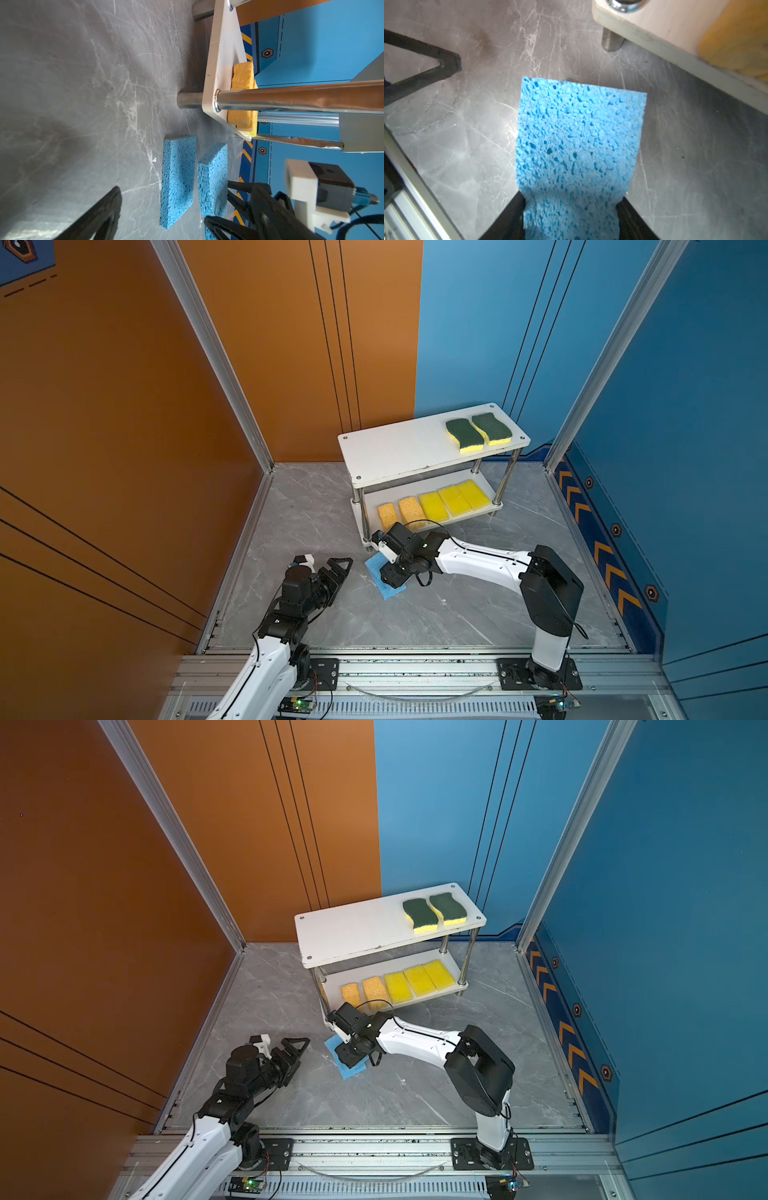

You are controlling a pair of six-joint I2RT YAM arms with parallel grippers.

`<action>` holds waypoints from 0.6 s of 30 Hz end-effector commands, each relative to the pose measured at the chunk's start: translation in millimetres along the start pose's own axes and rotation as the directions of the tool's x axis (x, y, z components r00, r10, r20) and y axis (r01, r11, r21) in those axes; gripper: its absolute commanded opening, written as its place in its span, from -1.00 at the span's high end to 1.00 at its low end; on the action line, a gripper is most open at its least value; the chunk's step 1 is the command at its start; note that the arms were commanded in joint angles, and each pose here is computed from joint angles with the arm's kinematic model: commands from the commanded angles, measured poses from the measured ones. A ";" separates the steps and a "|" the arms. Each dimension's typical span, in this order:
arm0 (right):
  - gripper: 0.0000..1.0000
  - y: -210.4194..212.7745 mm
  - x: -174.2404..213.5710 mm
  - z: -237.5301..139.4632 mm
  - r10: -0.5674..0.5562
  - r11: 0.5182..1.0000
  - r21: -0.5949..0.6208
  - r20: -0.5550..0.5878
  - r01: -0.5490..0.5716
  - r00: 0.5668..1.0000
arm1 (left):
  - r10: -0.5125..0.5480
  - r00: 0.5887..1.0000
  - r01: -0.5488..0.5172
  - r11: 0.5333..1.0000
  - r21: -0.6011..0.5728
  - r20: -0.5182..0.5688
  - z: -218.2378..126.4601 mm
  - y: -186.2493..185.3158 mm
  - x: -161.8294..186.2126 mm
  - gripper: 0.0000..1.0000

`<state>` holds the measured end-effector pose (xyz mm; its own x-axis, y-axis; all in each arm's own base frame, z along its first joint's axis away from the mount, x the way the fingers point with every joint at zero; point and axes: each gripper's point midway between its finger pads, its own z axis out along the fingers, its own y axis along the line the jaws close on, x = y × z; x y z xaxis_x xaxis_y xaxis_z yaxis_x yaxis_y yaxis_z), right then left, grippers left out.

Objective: Place and organize the cleaning sponges onto the shelf
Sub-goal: 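Lift one layer of the blue sponge off the table with the right gripper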

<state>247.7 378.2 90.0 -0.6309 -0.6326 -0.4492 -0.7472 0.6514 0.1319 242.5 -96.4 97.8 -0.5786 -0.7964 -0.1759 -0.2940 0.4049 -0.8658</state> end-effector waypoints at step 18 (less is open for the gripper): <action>-0.15 11.8 -49.4 -127.0 -0.063 0.997 -0.042 0.149 0.070 0.987 | 0.018 1.000 -0.017 0.999 0.041 -0.010 0.6 -1.4 1.7 -0.95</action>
<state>246.2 375.5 203.8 -0.5581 -0.5999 -0.5733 -0.7920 0.5911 0.1526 244.5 -96.3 100.8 -0.5748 -0.7976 -0.1830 -0.2744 0.3986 -0.8751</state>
